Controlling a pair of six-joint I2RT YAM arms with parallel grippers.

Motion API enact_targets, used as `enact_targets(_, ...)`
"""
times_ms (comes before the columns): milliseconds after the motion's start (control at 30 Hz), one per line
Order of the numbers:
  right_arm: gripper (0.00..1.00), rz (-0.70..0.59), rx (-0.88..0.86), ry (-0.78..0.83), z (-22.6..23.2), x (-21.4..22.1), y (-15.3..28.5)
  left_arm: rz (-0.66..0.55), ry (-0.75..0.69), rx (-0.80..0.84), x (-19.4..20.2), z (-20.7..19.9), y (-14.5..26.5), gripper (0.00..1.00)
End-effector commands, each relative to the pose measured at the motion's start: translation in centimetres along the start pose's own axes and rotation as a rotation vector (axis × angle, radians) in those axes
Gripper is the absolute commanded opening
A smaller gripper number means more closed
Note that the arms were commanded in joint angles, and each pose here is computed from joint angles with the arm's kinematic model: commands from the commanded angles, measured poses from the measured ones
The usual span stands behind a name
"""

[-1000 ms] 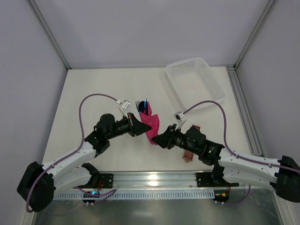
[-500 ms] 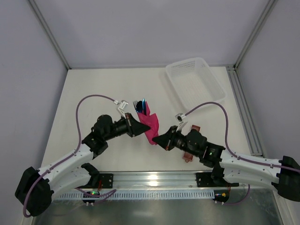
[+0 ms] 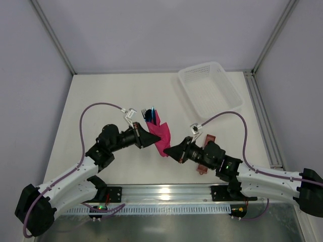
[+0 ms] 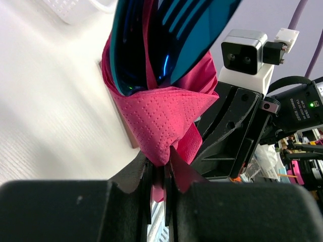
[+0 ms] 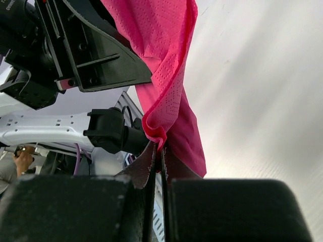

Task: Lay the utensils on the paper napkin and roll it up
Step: Adjust the napkin.

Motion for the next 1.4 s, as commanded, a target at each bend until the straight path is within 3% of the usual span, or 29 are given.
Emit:
enact_targets(0,0.04,-0.007,-0.029,0.017,-0.3,0.7,0.4,-0.076,-0.049,0.077,-2.3,-2.4,0.3,0.0)
enact_targets(367,0.04,-0.071,-0.117,0.044,0.1,0.7,1.2,-0.054,-0.042,0.139,-2.2,-3.8,0.7,0.0)
enact_targets(400,0.08,-0.068,-0.116,0.046,0.1,0.7,1.2,-0.047,-0.042,0.135,-2.1,-3.8,0.7,0.0)
enact_targets(433,0.2,-0.077,-0.121,0.047,0.4,0.3,1.2,-0.041,-0.042,0.137,-2.1,-3.8,0.7,0.0)
enact_targets(533,0.42,-0.075,-0.09,0.062,0.3,-0.2,1.7,-0.03,-0.039,0.14,-1.8,-3.8,0.8,0.0)
enact_targets(767,0.67,-0.099,-0.058,0.113,1.0,-2.3,2.2,0.001,-0.052,0.14,-1.3,-3.7,1.0,0.0)
enact_targets(933,0.79,-0.076,-0.045,0.15,1.7,-3.0,0.7,0.016,-0.05,0.154,-1.1,-3.9,1.1,0.0)
enact_targets(1100,0.78,-0.042,-0.026,0.187,1.7,-3.1,-0.6,0.027,-0.047,0.189,-0.9,-4.7,1.4,0.0)
enact_targets(1367,0.39,-0.052,-0.142,0.159,1.8,-1.6,0.4,0.055,-0.027,0.236,-0.7,-5.5,1.5,0.0)
Point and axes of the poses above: each gripper's point midway between its finger pads, its own y axis back along the fingers, its own z axis along the line the jaws close on, x = y × z, the point moved 3 cm from there along y, back along the fingers, and after that the axes turned 11 degrees about y, right-handed, at the moved point
